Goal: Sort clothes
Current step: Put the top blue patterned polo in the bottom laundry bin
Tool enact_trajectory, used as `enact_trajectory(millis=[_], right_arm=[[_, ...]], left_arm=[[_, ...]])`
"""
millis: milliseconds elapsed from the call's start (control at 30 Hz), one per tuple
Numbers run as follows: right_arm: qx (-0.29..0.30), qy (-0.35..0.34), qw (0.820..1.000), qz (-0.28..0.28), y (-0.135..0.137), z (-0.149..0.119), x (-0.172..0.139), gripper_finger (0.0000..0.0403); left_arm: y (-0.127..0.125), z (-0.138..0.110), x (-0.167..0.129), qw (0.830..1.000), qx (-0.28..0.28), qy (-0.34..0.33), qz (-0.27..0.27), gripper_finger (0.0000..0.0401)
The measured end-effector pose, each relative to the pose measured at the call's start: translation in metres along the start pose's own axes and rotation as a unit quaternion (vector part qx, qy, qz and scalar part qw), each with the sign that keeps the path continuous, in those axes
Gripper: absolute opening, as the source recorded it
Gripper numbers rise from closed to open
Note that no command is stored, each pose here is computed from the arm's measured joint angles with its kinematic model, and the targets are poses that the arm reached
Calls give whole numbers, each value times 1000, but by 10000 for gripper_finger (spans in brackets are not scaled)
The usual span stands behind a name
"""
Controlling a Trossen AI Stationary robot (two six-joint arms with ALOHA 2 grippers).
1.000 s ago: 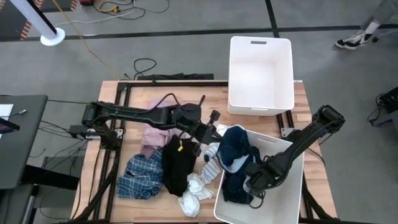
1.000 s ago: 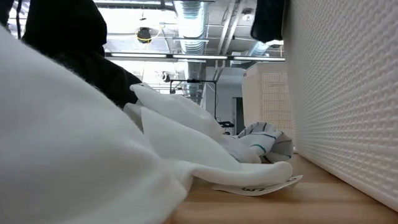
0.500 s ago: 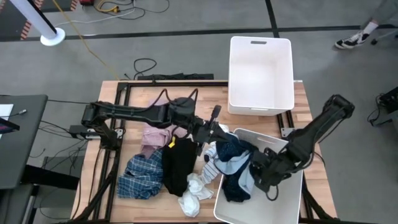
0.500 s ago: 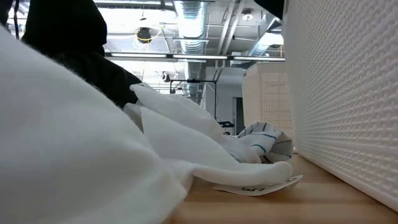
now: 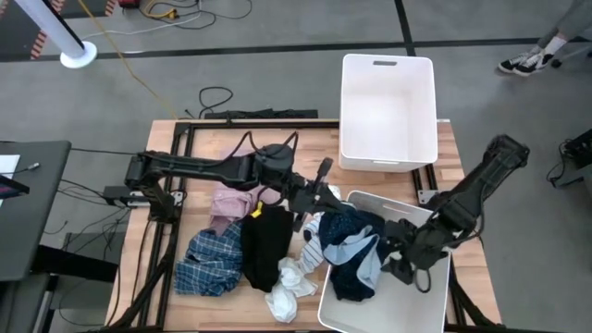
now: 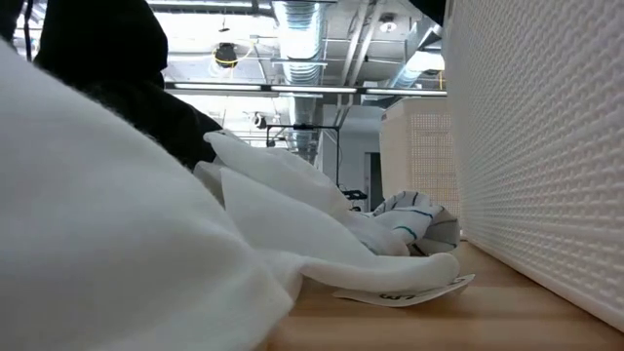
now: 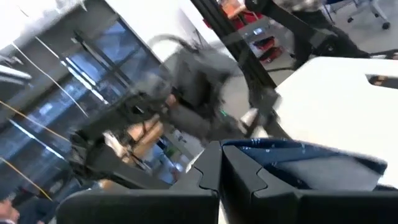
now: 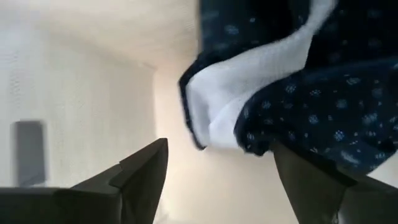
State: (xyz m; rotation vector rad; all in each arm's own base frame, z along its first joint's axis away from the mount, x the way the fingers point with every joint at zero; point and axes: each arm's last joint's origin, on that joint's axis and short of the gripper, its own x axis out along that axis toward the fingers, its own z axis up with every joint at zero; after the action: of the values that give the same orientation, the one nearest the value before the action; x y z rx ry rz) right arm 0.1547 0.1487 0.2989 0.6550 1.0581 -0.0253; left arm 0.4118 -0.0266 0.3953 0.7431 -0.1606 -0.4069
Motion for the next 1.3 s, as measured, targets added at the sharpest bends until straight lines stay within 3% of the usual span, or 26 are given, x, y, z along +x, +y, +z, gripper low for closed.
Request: enact_trajectory(millis=[233, 467, 667, 800, 900, 1100, 1300], right_arm=[[-5, -1, 998, 57, -1, -14, -28, 306], [-47, -139, 988, 38, -13, -8, -51, 305], [-131, -266, 955, -29, -14, 5, -53, 305], [-208, -310, 926, -54, -2, 20, -45, 305], [-242, -320, 912, -80, 1, 31, -37, 305], [-235, -290, 914, -161, -10, 47, -15, 304], [-275, -288, 908, -131, 2, 63, 2, 295]], left_arm=[[1, -8, 4, 1000, -27, -11, -6, 0], [-6, -20, 17, 999, -34, -31, -15, 0], [-8, -26, 24, 999, -35, -39, -15, 0], [-4, -27, 33, 998, -38, -35, -23, 0], [-2, -26, 38, 998, -37, -38, -29, 0], [1, -23, 38, 997, -33, -52, -36, 0], [0, -23, 38, 997, -33, -50, -39, 0]])
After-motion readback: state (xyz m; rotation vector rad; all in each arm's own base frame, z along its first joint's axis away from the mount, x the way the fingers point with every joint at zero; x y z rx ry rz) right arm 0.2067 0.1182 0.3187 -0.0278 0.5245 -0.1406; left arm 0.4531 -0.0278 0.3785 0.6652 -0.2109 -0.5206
